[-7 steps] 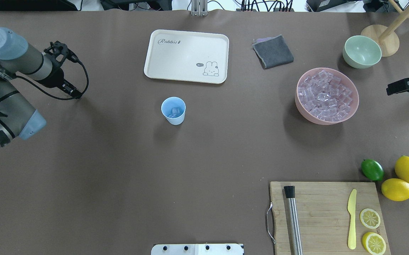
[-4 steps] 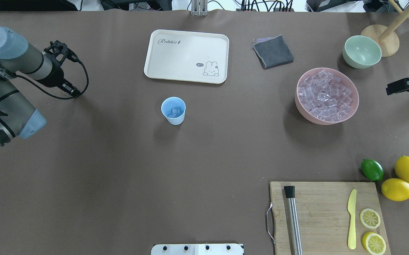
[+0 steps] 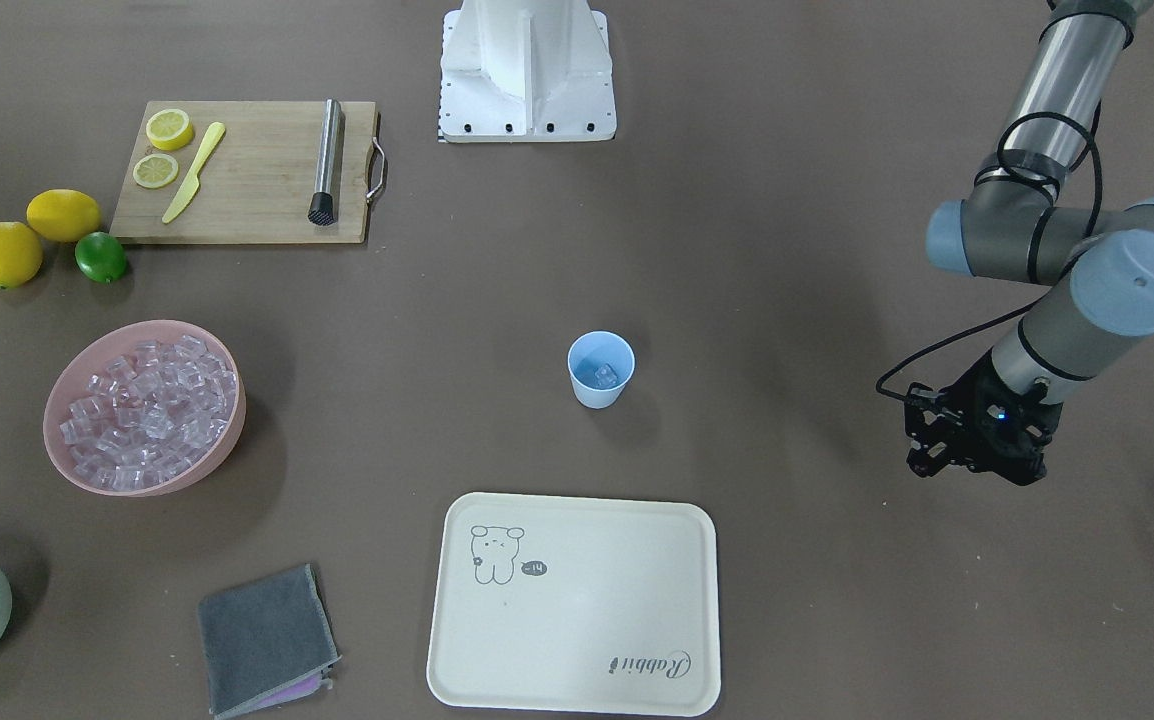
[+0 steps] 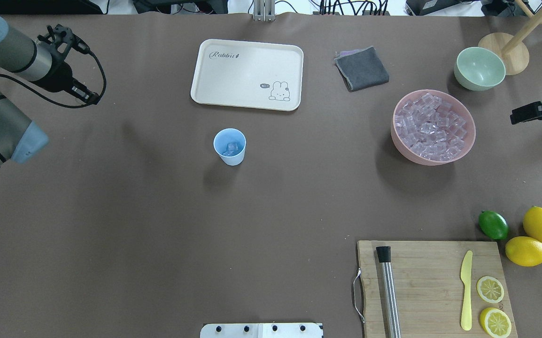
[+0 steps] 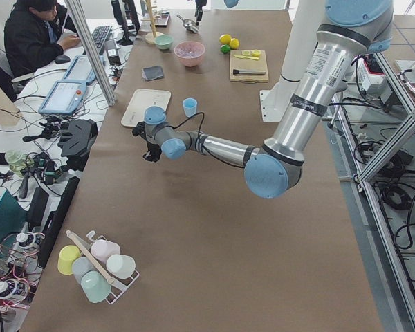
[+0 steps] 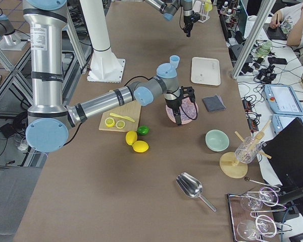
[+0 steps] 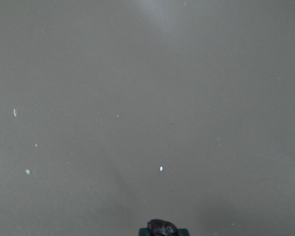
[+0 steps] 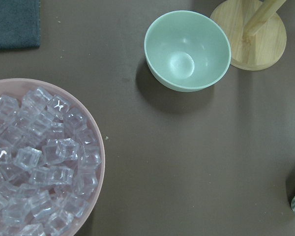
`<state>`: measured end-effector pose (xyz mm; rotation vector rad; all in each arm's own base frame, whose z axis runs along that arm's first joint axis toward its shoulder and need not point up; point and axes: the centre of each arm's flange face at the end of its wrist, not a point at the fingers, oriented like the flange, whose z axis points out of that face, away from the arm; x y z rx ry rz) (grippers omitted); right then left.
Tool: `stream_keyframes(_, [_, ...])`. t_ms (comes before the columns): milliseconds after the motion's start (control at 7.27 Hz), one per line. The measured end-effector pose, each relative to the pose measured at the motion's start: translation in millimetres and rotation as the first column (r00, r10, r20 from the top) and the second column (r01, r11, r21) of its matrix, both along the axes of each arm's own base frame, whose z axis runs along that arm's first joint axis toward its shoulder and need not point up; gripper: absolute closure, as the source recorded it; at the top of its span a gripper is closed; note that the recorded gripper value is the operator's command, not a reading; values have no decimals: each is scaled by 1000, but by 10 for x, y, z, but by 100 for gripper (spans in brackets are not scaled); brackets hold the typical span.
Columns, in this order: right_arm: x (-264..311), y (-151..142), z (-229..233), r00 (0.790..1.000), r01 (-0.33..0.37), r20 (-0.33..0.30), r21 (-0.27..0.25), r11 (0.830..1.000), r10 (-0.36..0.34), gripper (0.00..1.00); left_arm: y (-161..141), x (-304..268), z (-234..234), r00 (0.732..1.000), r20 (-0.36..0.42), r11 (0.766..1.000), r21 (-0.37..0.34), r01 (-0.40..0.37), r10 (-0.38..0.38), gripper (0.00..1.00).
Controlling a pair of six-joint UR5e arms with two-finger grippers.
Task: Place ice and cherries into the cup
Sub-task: 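Carry the cherry with the left gripper over the blue cup, then release the cherry into the blue cup with the left gripper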
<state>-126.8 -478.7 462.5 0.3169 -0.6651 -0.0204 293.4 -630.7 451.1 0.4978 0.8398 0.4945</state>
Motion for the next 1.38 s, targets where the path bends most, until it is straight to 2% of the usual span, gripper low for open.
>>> stream_keyframes(412, [-23, -24, 42, 1000, 4, -2, -8, 1000, -4, 0, 163, 108, -1142, 983, -167, 997, -10, 75, -76, 100])
stream_keyframes(688, [-45, -53, 49, 1000, 7, 0, -11, 1000, -7, 0, 462, 632, -1754, 966, -248, 997, -39, 71, -79, 100])
stream_keyframes(962, [-62, -74, 21, 1000, 7, 4, -8, 1000, -7, 0, 850, 1287, -2119, 952, -294, 996, -35, 85, -91, 100])
stream_keyframes(1375, [-70, -83, 4, 1000, 5, 6, -6, 1000, -5, 0, 1278, 1841, -2275, 943, -324, 997, -20, 73, -76, 100])
